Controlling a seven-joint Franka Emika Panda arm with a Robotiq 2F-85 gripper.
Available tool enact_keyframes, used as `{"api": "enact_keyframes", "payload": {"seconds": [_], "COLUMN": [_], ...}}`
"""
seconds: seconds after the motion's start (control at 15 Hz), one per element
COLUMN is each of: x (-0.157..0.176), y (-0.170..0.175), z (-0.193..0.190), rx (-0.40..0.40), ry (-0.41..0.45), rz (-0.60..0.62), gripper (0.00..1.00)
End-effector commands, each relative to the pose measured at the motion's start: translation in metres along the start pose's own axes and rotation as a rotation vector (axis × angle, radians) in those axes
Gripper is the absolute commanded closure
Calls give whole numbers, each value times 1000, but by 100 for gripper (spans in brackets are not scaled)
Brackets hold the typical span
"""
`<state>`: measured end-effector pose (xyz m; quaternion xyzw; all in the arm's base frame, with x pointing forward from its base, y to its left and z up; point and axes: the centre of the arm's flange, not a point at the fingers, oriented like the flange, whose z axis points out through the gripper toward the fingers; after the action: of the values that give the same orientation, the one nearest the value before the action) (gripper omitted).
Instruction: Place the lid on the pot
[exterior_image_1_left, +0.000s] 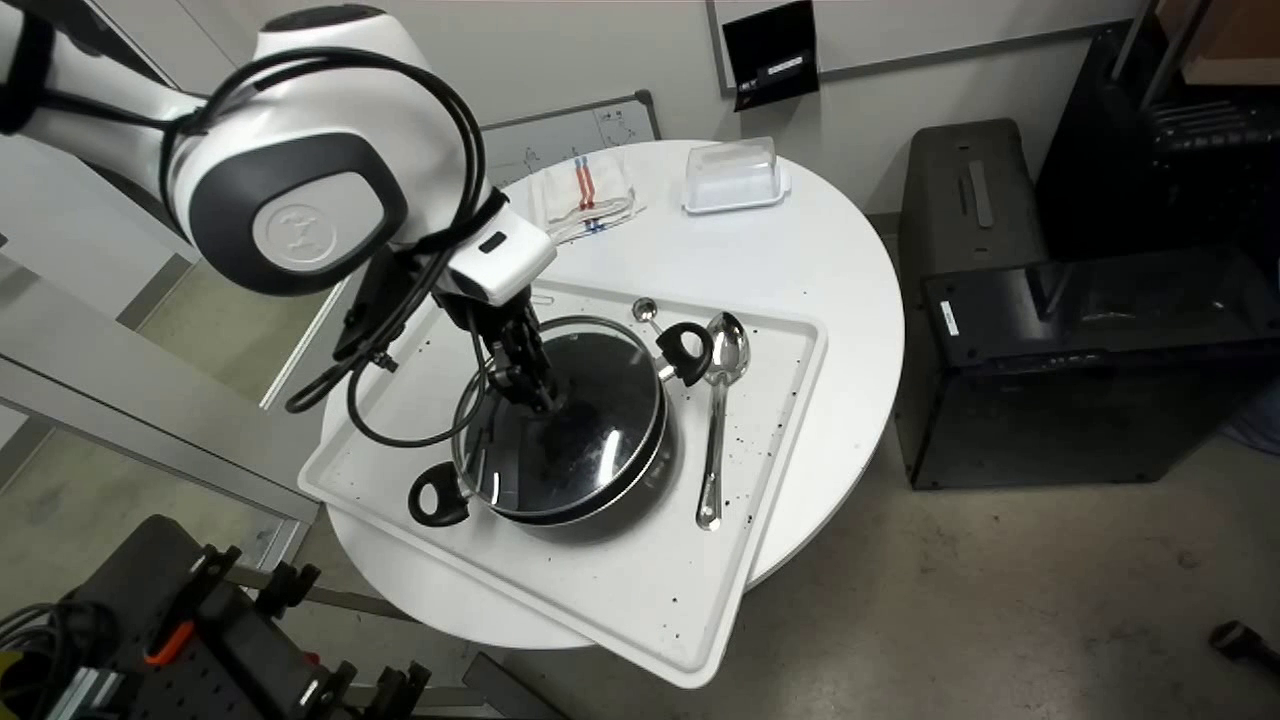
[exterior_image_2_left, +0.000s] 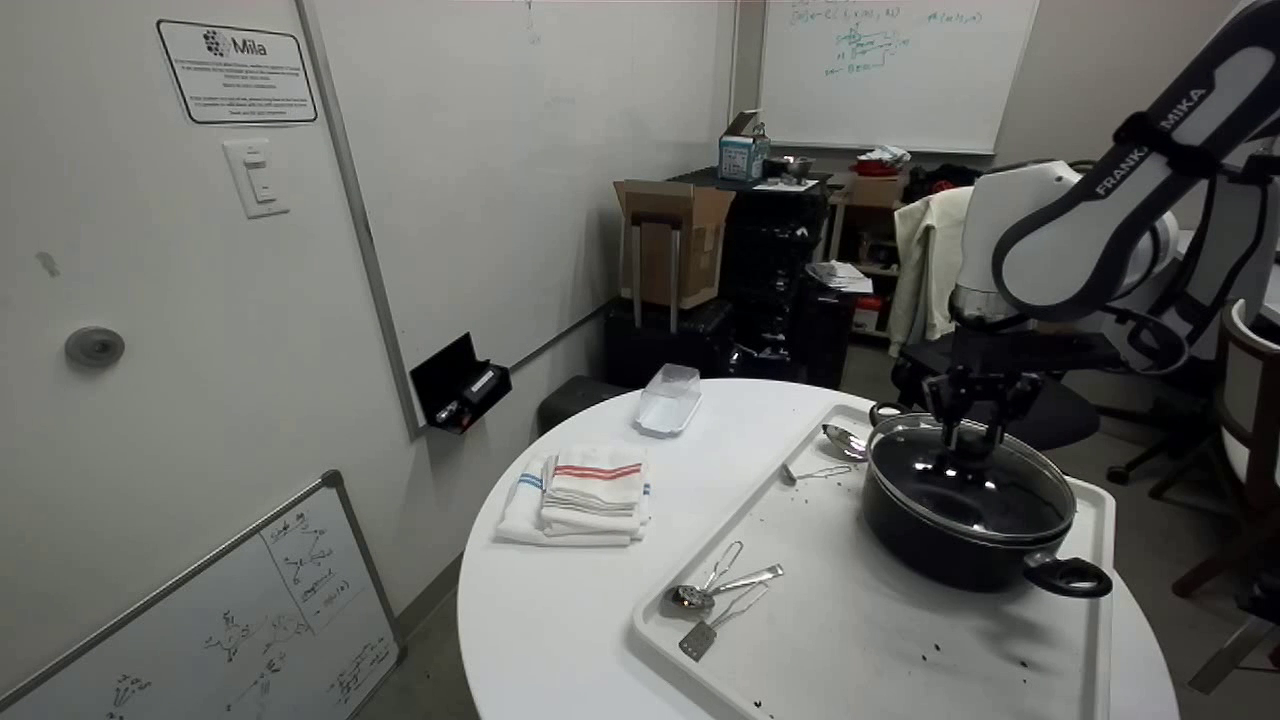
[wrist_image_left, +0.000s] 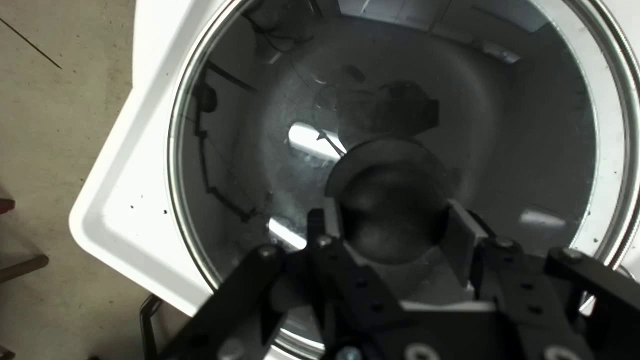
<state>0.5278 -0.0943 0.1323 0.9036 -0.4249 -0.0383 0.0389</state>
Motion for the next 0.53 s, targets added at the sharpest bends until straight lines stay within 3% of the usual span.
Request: {"api": "enact_keyframes", "payload": {"seconds": [0.0,0.47], "x": [8,9], "y": [0,6], "z": [-5,-1], "rx": [10,8], "ry": [-7,-12], "rz": [39,47], "gripper": [75,75]}}
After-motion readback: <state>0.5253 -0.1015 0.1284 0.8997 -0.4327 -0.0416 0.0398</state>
